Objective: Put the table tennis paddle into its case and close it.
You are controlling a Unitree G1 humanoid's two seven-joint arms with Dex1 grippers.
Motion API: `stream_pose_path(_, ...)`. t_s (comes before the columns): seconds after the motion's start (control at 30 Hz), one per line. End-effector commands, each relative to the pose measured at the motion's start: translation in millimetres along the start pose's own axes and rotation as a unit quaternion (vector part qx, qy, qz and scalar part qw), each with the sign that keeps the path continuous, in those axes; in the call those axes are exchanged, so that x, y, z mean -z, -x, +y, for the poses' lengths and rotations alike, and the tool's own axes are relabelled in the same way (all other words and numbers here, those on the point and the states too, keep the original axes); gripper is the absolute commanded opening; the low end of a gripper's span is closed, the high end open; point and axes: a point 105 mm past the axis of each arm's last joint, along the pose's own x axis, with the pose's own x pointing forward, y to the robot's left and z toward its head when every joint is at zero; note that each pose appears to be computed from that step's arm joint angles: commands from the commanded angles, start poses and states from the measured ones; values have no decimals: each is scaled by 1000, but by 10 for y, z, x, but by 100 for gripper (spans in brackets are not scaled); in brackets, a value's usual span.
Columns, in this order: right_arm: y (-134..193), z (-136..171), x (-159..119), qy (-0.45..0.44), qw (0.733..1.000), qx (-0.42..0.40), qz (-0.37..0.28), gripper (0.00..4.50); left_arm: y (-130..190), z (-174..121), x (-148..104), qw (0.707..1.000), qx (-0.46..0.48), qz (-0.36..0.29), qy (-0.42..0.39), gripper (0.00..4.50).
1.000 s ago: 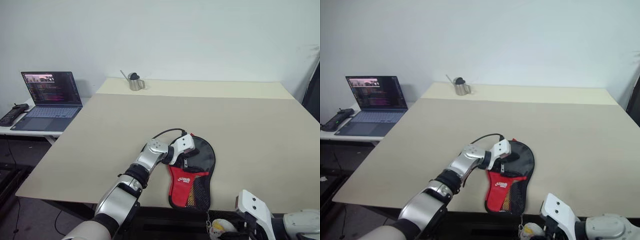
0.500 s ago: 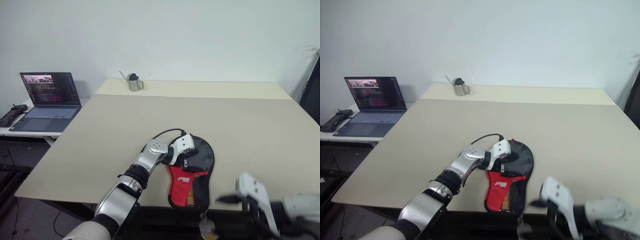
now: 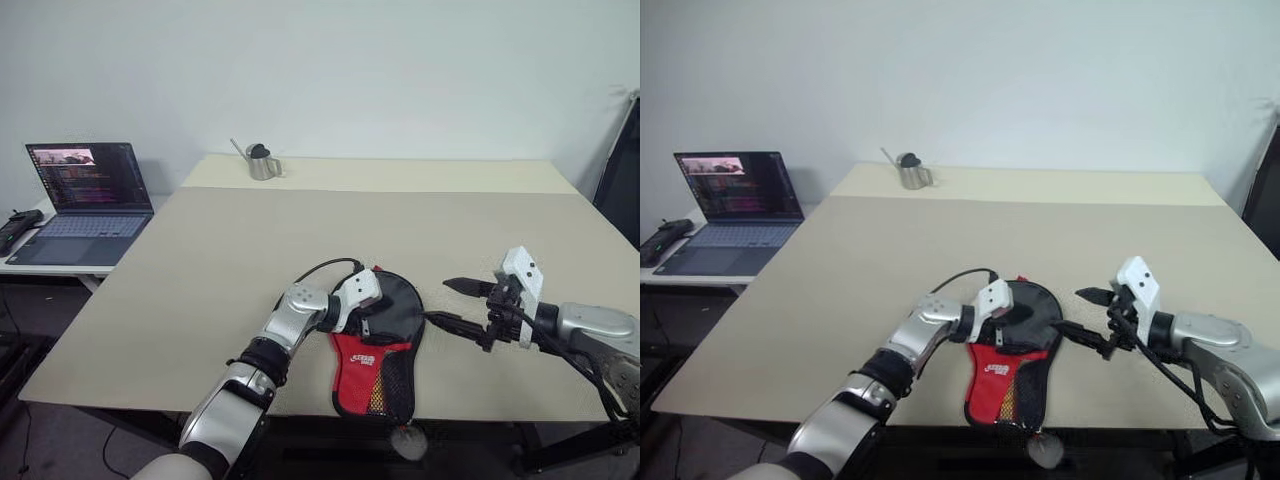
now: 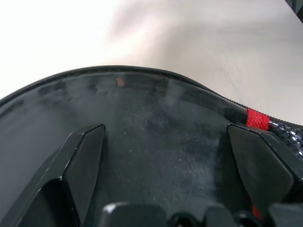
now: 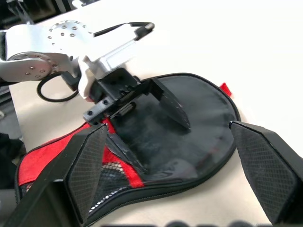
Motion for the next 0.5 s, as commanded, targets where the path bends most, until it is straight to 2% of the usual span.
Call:
stream_pose_path(0.03,-22,-107,-79,24,999,1,-27,449,299,34,51,999,-17,-4,30,450)
stream_pose_path(0.13,-76,-235,-4,33,999,6,-23,449,654,114,-87,996,-61,-40,42,450)
stream_pose_path(0.27,-83,-371,91,36,999,5,-15,449,955,103,-175,991,-107,-61,54,450)
stream_pose_path(0.5,0,-716,187,36,999,21,-2,449,1269,-33,-242,983,-167,-63,48,450)
